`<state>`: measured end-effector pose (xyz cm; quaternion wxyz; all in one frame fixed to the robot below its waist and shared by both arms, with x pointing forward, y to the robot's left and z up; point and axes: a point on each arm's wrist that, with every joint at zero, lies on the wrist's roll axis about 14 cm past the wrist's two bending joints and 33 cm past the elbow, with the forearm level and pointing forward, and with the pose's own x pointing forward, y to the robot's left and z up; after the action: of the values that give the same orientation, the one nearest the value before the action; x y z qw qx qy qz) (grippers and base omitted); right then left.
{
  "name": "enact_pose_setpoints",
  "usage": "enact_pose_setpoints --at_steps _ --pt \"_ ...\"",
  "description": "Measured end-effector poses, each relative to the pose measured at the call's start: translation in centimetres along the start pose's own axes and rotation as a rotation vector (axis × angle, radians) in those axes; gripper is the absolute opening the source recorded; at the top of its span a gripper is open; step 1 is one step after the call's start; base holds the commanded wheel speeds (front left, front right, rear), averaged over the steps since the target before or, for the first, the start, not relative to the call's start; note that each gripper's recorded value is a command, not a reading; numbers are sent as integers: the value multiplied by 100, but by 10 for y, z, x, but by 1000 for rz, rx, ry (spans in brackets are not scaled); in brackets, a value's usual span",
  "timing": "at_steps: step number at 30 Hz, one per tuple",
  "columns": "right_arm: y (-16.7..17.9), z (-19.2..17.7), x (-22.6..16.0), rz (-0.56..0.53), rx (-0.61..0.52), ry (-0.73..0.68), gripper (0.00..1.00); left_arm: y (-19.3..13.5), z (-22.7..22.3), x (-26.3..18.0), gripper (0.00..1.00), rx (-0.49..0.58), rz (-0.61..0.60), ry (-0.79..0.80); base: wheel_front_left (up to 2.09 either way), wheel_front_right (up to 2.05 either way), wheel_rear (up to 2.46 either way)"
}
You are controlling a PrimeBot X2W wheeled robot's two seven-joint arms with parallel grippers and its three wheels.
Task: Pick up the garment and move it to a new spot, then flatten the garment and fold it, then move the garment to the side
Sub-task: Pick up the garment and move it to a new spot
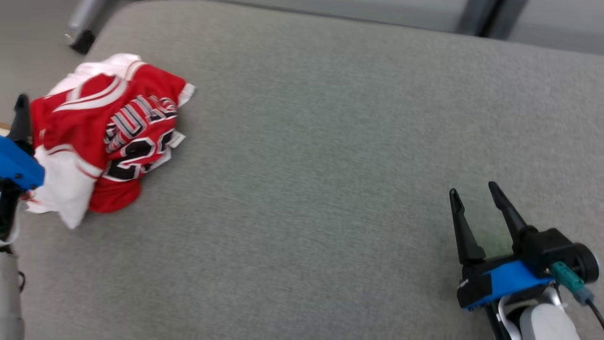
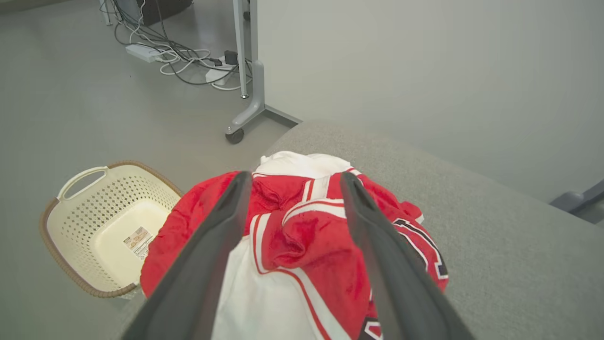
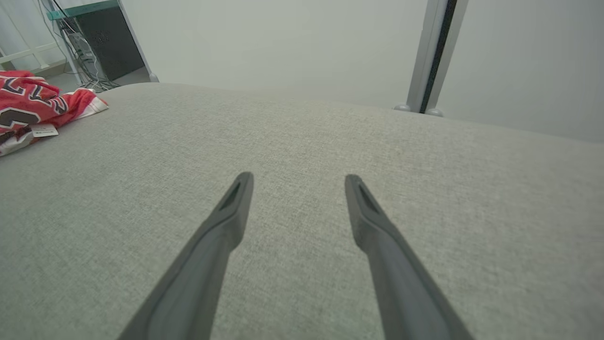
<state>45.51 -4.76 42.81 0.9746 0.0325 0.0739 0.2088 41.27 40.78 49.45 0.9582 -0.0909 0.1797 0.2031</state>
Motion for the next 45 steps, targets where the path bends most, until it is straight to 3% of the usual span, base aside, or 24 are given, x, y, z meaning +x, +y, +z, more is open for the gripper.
enact_pose_setpoints --at_steps 4,10,11,12,13,17,22,29,31,35,40,45 --pt "-22 -9 -2 -55 -12 22 100 -5 -36 28 100 7 4 155 0 0 0" --pt "-46 -15 -11 -120 -16 39 100 -11 -95 43 100 -76 42 394 0 0 0" --pt "-48 -15 -12 -128 -15 38 100 -10 -104 41 40 -74 55 438 0 0 0" --pt "-50 -13 -14 -134 -10 32 100 -9 -110 40 40 -70 65 471 0 0 0" --pt "-53 -12 -16 -143 -7 29 100 -8 -114 38 0 -71 69 493 0 0 0" --pt "-56 -2 -22 -162 10 -4 100 -12 -91 35 0 -52 46 453 0 0 0" --pt "-50 21 -29 -157 36 -78 100 -18 -12 24 0 44 -28 248 0 0 0" --pt "-42 48 -52 -161 77 -165 100 -85 122 -22 0 172 -236 -86 0 0 0" --pt "-42 50 -56 -167 81 -171 100 -96 137 -31 0 197 -265 -125 0 0 0" --pt "-51 63 -80 -212 95 -220 100 -182 184 -78 0 280 -487 -271 0 0 0" --pt "-66 66 -103 -277 96 -240 100 -272 184 -116 0 308 -744 -297 0 0 0" --pt "-82 63 -122 -340 97 -240 100 -336 167 -132 0 324 -919 -281 0 0 0"
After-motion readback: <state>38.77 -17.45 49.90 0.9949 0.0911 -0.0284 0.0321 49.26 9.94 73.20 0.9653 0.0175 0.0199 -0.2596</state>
